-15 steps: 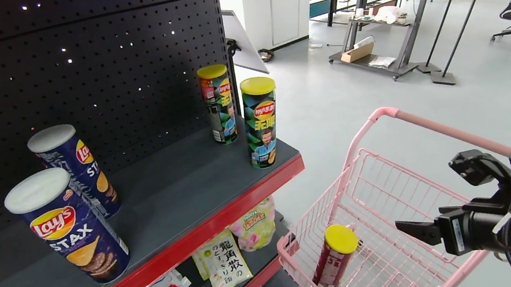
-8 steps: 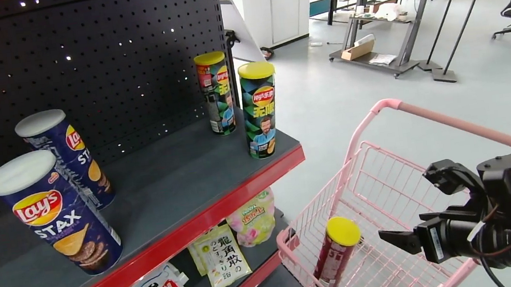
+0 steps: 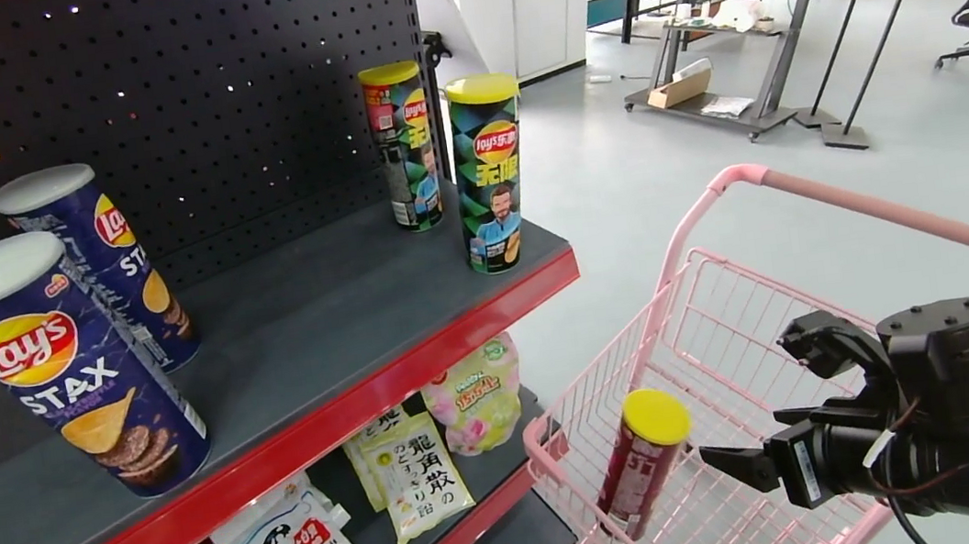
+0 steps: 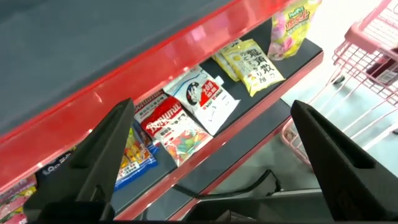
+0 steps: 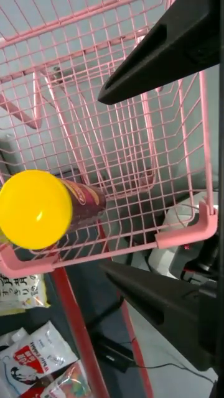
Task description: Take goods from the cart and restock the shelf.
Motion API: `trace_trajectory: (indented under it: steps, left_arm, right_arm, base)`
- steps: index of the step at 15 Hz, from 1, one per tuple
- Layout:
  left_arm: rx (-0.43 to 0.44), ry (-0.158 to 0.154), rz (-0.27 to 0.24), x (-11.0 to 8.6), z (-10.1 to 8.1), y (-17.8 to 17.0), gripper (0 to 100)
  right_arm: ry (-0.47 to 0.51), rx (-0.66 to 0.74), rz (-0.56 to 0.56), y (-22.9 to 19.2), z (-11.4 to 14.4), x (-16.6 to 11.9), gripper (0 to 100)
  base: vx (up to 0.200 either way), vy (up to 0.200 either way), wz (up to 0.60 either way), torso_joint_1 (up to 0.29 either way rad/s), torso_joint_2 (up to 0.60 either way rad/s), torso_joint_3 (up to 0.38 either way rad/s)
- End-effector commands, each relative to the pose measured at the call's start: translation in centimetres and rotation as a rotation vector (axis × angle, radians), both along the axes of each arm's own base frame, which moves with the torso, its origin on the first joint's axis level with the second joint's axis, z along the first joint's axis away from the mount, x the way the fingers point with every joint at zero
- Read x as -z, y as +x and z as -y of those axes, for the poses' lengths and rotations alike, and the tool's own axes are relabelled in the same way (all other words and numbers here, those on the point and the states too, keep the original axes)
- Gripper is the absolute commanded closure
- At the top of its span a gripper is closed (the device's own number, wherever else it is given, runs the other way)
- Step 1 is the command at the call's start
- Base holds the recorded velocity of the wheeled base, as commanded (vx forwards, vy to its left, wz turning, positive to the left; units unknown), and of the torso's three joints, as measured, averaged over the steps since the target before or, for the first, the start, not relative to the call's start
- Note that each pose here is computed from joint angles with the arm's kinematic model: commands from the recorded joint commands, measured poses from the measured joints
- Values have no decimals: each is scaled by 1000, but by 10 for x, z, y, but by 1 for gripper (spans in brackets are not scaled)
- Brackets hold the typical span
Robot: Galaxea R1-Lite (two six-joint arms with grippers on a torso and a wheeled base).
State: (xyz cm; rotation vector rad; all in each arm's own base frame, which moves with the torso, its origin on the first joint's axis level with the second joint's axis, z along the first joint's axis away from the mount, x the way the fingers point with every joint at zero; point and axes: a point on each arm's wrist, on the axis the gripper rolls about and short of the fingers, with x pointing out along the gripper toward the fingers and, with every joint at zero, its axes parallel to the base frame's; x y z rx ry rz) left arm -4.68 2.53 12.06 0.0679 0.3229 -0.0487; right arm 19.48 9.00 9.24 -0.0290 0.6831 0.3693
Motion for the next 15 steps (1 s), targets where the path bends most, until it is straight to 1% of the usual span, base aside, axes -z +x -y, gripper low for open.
trace_trajectory:
  steps: [1, 4, 8, 9, 11, 13, 15]
  left_arm:
    - [0, 1, -4, 0, 0, 0, 0]
    - [0, 1, -4, 0, 0, 0, 0]
    - [-3, 2, -4, 1, 0, 0, 0]
    - [-1, 1, -1, 0, 0, 0, 0]
    - [-3, 0, 1, 0, 0, 0, 0]
    - [-3, 2, -4, 1, 0, 0, 0]
    - [-3, 2, -5, 1, 0, 0, 0]
  right_arm:
    - [-4, -4, -6, 1, -2, 2, 0]
    - [-3, -14, -5, 2, -5, 2, 0]
    - [11, -38, 27, 4, -12, 9, 0]
    - [3, -43, 26, 0, -13, 9, 0]
    - [-39, 3, 33, -4, -9, 11, 0]
    - [-76, 35, 3, -12, -3, 19, 0]
    - [-89, 44, -33, -11, -2, 27, 0]
  base:
    - [0, 0, 0, -149, 398, 242]
    - [0, 0, 600, -147, 393, 243]
    - [0, 0, 0, -29, 97, 66]
    - [0, 0, 0, 0, 0, 0]
    - [0, 0, 0, 0, 0, 0]
    - [0, 0, 0, 0, 0, 0]
    - [0, 0, 0, 0, 0, 0]
